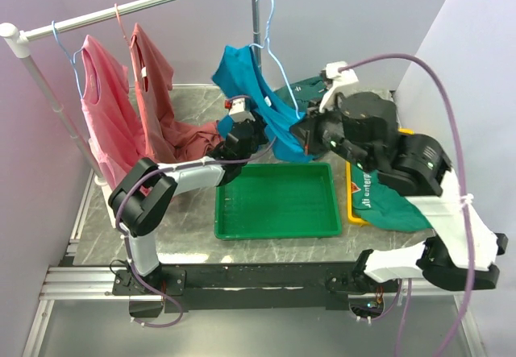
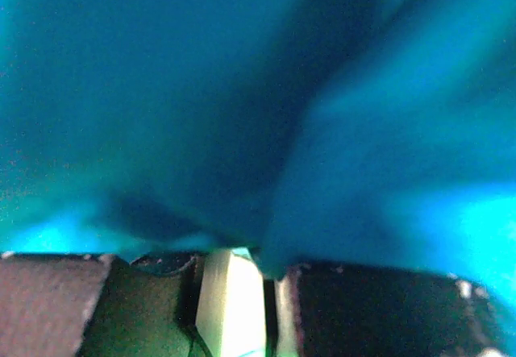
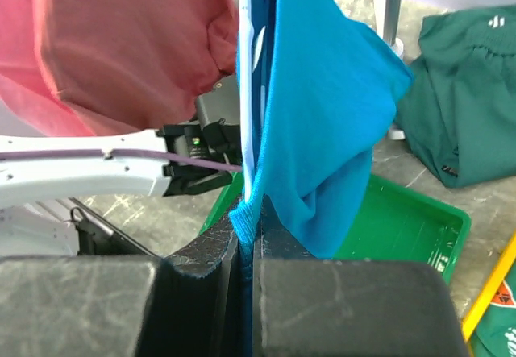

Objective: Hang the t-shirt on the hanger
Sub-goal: Place the hanger at the clothesline.

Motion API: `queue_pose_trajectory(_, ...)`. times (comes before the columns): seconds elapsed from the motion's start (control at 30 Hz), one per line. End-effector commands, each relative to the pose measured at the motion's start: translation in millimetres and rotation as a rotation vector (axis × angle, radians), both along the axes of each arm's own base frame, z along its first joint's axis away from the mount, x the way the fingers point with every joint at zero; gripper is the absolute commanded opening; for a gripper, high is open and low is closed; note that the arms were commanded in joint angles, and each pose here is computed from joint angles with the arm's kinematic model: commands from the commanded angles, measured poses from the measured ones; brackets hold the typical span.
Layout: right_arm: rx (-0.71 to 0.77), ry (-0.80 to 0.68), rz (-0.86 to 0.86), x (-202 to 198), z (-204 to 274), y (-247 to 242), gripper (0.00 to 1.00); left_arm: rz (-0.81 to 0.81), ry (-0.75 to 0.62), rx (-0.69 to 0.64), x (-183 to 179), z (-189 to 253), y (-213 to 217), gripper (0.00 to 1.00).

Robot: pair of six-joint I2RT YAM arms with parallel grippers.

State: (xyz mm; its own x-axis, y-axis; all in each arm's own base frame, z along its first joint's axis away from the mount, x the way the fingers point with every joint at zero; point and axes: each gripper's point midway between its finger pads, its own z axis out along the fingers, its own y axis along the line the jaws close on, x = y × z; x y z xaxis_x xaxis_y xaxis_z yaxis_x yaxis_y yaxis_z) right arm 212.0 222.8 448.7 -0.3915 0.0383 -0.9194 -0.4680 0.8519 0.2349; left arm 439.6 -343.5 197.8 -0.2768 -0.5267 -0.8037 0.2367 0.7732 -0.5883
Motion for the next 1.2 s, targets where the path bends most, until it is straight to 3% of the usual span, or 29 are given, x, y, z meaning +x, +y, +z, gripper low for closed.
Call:
queue_pose_trajectory(0.0, 0.054, 0.002, 0.02, 28.6, 9.2, 25.9, 0.0, -0.007, -0.043, -0.014, 13.9, 23.7, 2.8, 0.22)
queue_pose_trajectory(0.17, 0.036, 0.013, 0.042, 64.7, 17.3, 48.2, 0.0, -0.005, -0.03, -0.01, 34.6, 20.9, 9.0, 0.22)
queue_pose_trajectory(0.2, 0.06, -0.028, 0.042, 68.7, 37.5, 48.2, 0.0, 0.002, -0.029, -0.011, 39.5, 21.3, 13.2, 0.22)
queue_pose_trajectory(0.3, -0.011, -0.001, 0.027, 100.6, 17.0, 69.8, 0.0, 0.012, -0.03, -0.016, 48.6, 23.7, 19.2, 0.22)
queue_pose_trajectory(0.5, 0.014, -0.081, 0.035, 144.5, 15.0, 94.3, 0.0, 0.019, -0.029, -0.013, 66.8, 32.2, 31.7, 0.22)
queue_pose_trajectory(0.7, 0.025, -0.177, 0.018, 169.5, 21.7, 109.9, 0.0, 0.017, -0.032, -0.008, 76.1, 39.4, 40.3, 0.22)
queue_pose_trajectory(0.93, 0.038, -0.187, 0.04, 178.6, 16.6, 123.1, 0.0, 0.014, -0.03, 0.001, 75.9, 43.6, 46.1, 0.23)
queue_pose_trajectory(1.17, -0.019, -0.171, 0.031, 197.7, -12.9, 134.2, 0.0, 0.038, 0.001, 0.002, 61.4, 32.4, 60.9, 0.35)
